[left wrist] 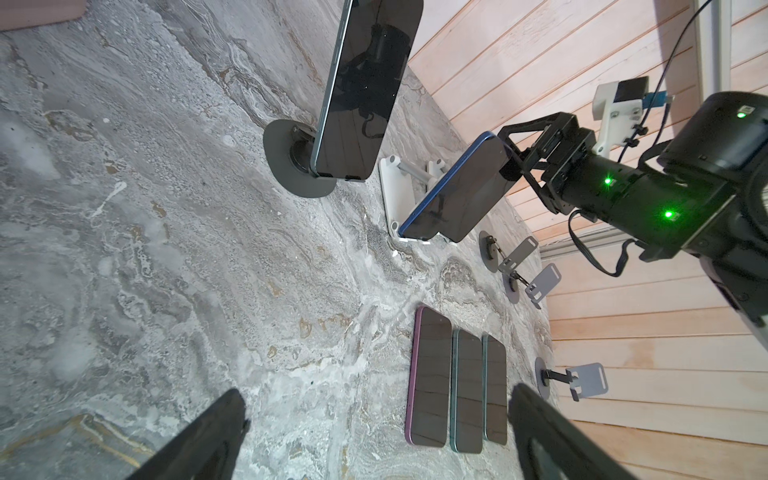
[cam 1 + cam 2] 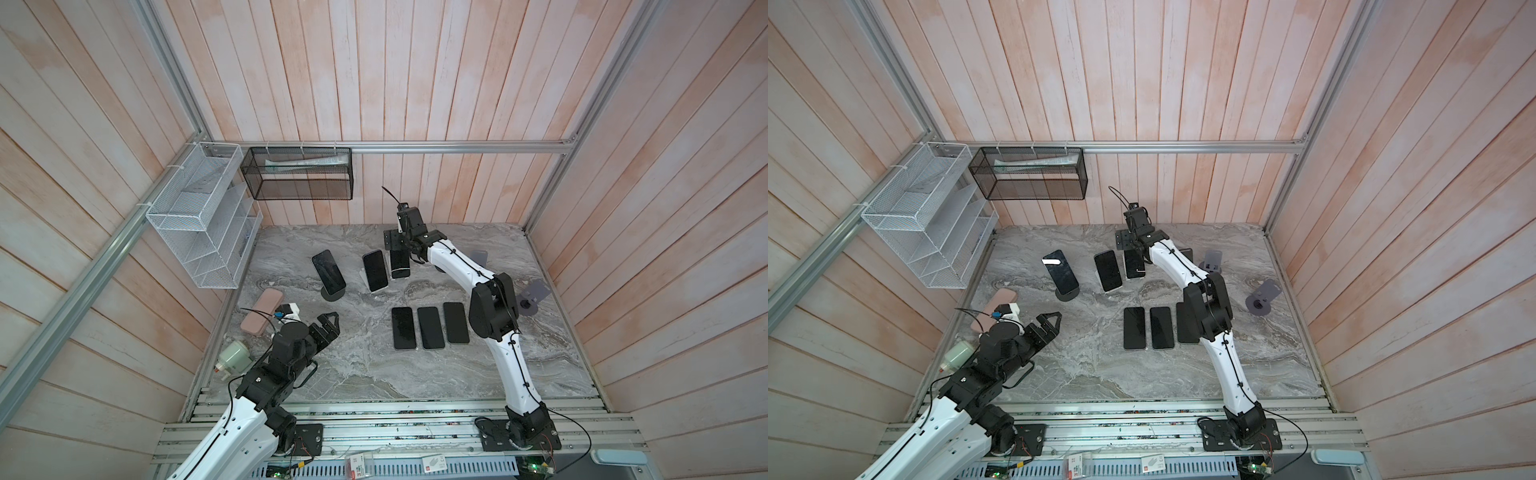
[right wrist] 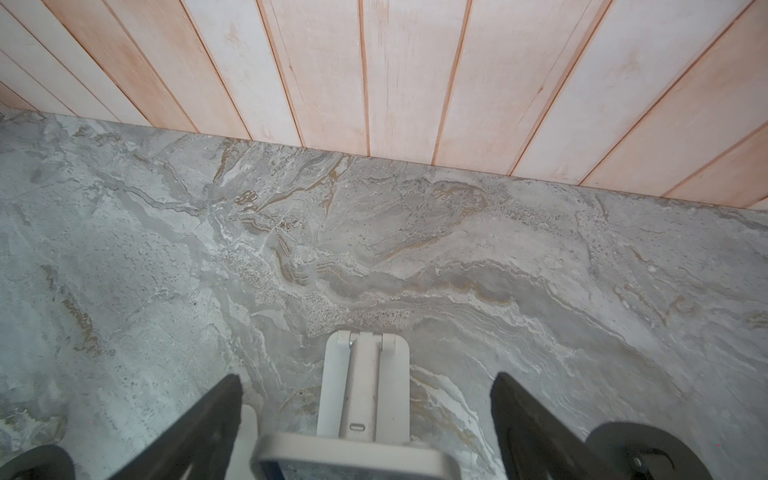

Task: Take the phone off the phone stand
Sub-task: 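Close the right gripper on the phone's top edge and lift it off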

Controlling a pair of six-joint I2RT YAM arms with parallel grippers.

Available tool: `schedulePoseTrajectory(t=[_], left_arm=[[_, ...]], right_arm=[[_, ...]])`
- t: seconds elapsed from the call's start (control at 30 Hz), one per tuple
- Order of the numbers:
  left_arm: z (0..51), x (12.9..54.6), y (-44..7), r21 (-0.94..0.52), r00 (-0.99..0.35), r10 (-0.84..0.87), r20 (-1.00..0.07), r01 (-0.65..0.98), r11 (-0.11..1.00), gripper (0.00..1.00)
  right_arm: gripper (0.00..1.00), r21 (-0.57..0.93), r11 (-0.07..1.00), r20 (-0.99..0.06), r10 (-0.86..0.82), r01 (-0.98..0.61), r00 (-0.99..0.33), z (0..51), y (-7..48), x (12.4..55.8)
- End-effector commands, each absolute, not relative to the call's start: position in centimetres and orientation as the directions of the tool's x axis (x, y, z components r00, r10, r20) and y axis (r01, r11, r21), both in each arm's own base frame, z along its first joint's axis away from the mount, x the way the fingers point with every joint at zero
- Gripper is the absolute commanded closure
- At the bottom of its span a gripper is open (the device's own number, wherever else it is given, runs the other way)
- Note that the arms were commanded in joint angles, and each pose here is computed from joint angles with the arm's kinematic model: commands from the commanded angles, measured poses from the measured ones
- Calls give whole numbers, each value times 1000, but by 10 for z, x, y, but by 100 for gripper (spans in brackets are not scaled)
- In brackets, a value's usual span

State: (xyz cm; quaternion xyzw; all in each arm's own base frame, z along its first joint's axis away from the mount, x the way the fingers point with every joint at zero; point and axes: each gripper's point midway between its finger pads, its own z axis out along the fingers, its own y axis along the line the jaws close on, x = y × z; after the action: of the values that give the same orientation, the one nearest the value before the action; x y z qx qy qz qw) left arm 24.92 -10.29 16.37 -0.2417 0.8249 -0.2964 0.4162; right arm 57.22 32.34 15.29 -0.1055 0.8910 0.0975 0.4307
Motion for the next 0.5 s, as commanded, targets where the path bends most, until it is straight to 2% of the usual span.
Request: schedulePoseTrajectory(t=[0.0, 0.47], left_arm=[[159, 249, -100, -671, -541, -629, -559, -151, 726, 0], [159, 248, -100, -672, -542, -629, -557, -150, 725, 0]], right_arm=[[6, 49, 970, -768, -117, -239, -630, 138, 325, 567], [11, 53, 979, -761, -87, -196, -642, 126, 321, 560]])
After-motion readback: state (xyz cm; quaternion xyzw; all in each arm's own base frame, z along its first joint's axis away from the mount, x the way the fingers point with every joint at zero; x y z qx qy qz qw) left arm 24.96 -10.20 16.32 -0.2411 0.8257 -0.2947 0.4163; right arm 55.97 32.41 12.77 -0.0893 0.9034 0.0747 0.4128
